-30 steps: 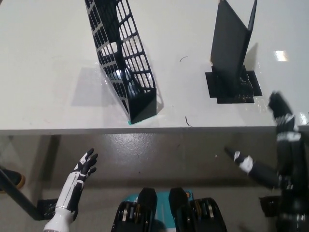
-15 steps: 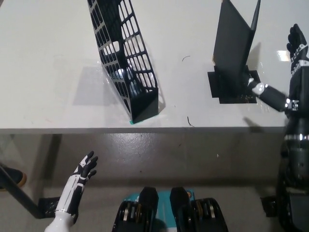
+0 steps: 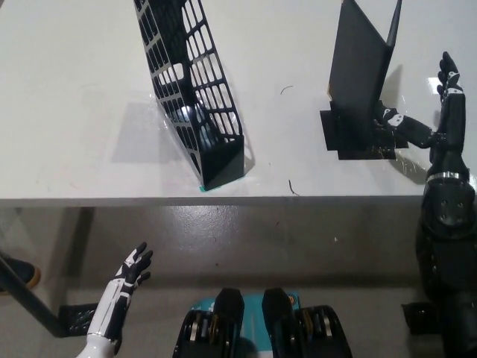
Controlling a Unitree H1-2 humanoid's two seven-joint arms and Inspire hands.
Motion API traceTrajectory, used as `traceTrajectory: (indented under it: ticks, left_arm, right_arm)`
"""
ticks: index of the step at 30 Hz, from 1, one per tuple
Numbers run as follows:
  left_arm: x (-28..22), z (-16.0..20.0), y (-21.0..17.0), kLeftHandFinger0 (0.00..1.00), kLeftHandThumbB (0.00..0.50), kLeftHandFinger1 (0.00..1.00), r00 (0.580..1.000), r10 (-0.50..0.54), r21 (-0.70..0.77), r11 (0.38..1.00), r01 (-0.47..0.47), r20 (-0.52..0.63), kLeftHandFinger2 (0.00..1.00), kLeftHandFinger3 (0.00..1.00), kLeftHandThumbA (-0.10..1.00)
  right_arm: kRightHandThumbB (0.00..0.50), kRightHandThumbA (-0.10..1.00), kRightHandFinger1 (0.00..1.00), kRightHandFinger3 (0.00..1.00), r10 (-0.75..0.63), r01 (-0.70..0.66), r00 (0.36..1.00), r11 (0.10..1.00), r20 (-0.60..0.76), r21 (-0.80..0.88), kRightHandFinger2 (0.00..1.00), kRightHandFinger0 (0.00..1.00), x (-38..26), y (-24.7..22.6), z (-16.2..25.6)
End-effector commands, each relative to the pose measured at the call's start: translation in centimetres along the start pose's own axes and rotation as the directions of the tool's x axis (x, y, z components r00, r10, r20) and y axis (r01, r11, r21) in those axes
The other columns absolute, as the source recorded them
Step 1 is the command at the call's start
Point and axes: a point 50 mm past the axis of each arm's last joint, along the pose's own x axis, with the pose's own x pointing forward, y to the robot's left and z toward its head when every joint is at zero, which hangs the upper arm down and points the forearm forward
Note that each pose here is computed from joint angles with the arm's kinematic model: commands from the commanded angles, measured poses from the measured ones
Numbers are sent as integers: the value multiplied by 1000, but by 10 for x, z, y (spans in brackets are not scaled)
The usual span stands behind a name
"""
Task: A notebook is kept standing on the table on the right hand side and a black shelf is kept on the left hand side and the robot uses its right hand to grab the notebook and places it in the shelf
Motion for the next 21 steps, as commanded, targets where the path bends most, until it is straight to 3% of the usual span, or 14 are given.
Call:
traceTrajectory:
  ticks: [1,4,8,12,13,18,20,21]
  left_arm:
    - [0,8,-1,1000,118,1000,998,-13,15,1000,12,57,1000,1000,1000]
    - [-1,8,-3,1000,110,1000,998,-12,14,1000,12,55,1000,1000,1000]
    - [0,7,-3,1000,119,1000,999,-12,22,1000,11,52,1000,1000,1000]
    - [0,9,-1,1000,133,1000,999,-5,32,999,3,50,1000,1000,1000]
    - [0,8,-1,1000,135,1000,999,-10,42,999,8,49,1000,1000,1000]
    - [-1,7,-1,1000,145,1000,998,-29,23,999,28,55,1000,1000,1000]
    - [-1,7,-3,1000,159,1000,999,-20,32,999,19,43,1000,1000,1000]
    - [-1,7,-4,1000,155,1000,999,-20,30,999,18,45,1000,1000,1000]
  right_arm:
    - [355,1000,1000,1000,-57,53,993,998,105,41,1000,1000,35,12,39]
    - [374,1000,1000,1000,-45,41,995,998,91,46,1000,1000,42,22,41]
    - [445,1000,1000,1000,-17,10,995,998,99,68,1000,1000,49,44,58]
    - [453,1000,1000,1000,10,-19,993,997,119,74,1000,1000,53,63,73]
    - [493,1000,1000,1000,20,-32,992,996,127,88,1000,1000,55,70,80]
    - [435,1000,1000,1000,54,-77,986,985,155,152,1000,1000,69,86,104]
    - [418,825,1000,1000,-8,-17,993,977,117,214,1000,1000,82,91,118]
    - [392,679,741,992,-41,26,997,977,71,210,868,793,87,91,123]
